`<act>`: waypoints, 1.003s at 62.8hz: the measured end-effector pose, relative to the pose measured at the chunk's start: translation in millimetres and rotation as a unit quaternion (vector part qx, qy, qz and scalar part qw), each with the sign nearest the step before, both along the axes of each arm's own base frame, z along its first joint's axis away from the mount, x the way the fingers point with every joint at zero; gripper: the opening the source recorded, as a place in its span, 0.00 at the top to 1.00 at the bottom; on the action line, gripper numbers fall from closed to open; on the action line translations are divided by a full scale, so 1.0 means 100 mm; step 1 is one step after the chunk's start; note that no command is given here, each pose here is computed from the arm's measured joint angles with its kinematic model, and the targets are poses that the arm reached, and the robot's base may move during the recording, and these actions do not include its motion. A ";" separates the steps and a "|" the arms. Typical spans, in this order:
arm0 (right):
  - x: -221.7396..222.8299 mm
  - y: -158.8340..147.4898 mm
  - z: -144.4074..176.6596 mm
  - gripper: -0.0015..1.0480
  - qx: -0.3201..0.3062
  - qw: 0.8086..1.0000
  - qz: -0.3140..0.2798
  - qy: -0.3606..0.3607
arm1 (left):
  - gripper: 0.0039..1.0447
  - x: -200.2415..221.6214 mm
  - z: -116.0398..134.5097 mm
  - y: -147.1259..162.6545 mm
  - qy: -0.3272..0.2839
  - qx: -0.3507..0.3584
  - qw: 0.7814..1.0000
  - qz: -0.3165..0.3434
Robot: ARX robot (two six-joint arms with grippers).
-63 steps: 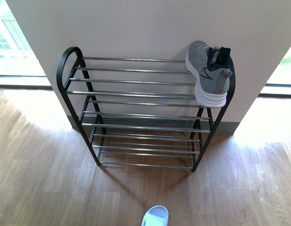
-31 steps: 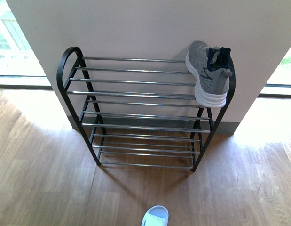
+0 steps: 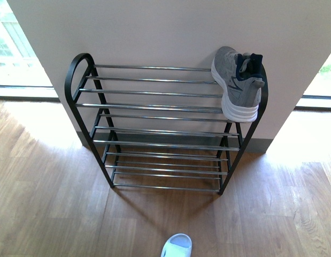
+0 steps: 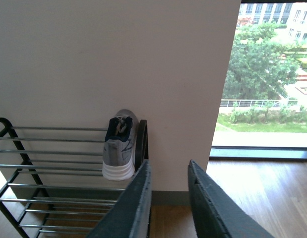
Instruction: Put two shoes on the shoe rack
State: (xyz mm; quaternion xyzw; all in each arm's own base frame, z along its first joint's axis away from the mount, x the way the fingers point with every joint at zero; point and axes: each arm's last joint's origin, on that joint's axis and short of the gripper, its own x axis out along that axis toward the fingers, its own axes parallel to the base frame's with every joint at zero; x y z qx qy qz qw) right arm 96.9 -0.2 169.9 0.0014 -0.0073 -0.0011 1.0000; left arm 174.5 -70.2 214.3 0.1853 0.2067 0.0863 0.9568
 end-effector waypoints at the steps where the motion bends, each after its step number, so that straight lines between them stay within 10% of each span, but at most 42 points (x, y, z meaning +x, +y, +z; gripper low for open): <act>1: 0.00 0.00 0.00 0.74 0.000 1.000 0.000 0.000 | 0.98 0.00 0.00 0.00 0.000 0.000 1.000 0.000; 28: 0.00 0.00 0.00 0.07 0.000 1.000 0.000 -0.001 | 0.98 1.04 -0.04 -0.21 0.048 -0.083 0.993 -0.075; 47: 0.00 0.00 0.00 0.09 0.000 1.000 0.000 -0.001 | 0.98 2.09 -0.48 -0.79 0.138 -0.023 0.956 -0.258; 63: 0.00 0.00 0.00 0.09 0.000 1.000 0.000 -0.001 | 0.98 2.71 -0.86 -1.21 0.165 -0.012 0.946 -0.277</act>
